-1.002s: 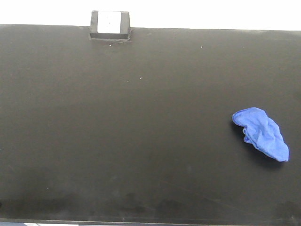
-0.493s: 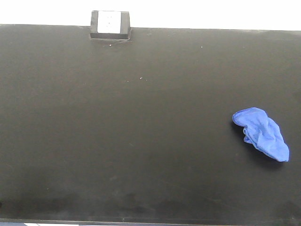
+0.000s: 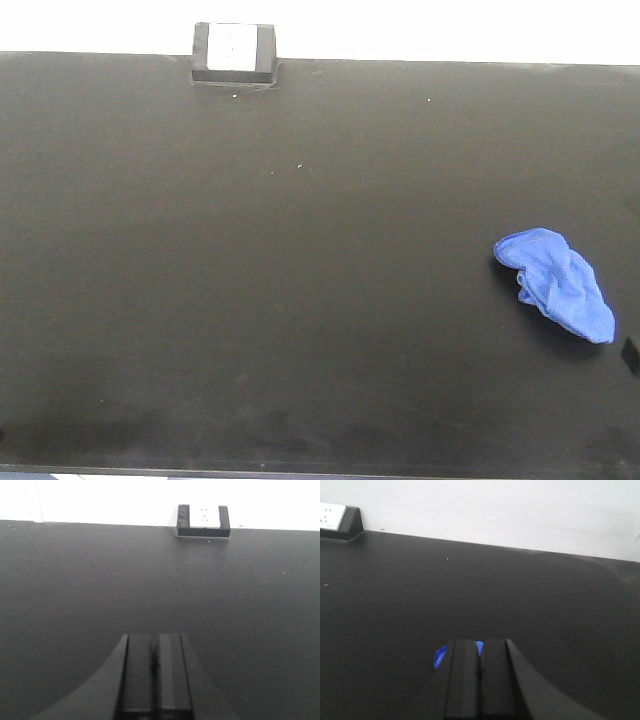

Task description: Wipe right workspace with blue cloth

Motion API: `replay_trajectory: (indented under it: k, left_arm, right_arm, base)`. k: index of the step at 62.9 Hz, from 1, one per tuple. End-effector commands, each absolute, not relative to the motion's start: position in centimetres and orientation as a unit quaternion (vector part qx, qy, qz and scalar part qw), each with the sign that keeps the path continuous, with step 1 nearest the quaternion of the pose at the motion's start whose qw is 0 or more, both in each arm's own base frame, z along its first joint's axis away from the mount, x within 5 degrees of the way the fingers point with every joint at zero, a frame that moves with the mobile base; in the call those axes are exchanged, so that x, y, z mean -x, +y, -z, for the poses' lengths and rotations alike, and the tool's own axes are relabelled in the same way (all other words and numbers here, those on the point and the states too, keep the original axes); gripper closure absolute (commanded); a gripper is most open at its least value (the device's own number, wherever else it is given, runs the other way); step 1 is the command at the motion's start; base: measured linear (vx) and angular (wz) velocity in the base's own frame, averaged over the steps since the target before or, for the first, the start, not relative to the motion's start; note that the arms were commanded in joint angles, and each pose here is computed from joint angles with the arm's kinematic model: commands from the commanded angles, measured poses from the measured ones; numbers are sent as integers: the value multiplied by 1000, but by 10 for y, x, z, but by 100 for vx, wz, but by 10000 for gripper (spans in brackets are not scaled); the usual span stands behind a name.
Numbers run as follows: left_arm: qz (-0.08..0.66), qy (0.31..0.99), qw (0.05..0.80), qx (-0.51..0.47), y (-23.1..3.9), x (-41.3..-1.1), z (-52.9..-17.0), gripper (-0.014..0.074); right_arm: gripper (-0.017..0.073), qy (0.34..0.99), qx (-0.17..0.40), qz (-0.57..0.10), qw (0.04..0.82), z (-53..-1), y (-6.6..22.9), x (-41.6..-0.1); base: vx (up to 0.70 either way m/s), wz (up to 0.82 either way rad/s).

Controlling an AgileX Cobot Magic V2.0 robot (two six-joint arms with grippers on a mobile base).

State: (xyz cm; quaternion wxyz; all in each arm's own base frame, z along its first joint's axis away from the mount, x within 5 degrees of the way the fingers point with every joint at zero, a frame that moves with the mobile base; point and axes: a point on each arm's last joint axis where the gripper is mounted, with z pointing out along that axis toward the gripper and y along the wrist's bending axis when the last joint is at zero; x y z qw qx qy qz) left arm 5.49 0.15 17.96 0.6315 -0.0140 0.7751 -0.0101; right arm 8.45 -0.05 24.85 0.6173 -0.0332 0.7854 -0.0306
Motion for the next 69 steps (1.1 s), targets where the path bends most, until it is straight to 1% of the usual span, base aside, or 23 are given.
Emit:
replay_trajectory:
  k: [1, 6, 13, 22, 33, 69]
  left_arm:
    - [19, 754, 656, 11, 0, -56, -177, 599]
    - [19, 754, 656, 11, 0, -56, -177, 599]
    - [19, 754, 656, 11, 0, -56, -177, 599]
    - [19, 755, 656, 11, 0, -56, -177, 599]
    - [19, 755, 655, 11, 0, -56, -177, 599]
    - [19, 755, 655, 11, 0, -56, -177, 599]
  right_arm:
    - [567, 735, 35, 54, 675, -259, -2, -75]
    - [567, 714, 35, 57, 697, -246, -2, -62]
    - [567, 701, 32, 56, 710, -218, -1, -53]
    - [567, 703, 26, 58, 708, -193, -2, -58]
    - [567, 688, 26, 62, 722, -197, -3, -57]
    - [567, 690, 27, 62, 721, -196, -3, -57]
  base:
    - [0, 0]
    - [0, 0]
    - [0, 0]
    - [0, 0]
    - [0, 0]
    - [0, 0]
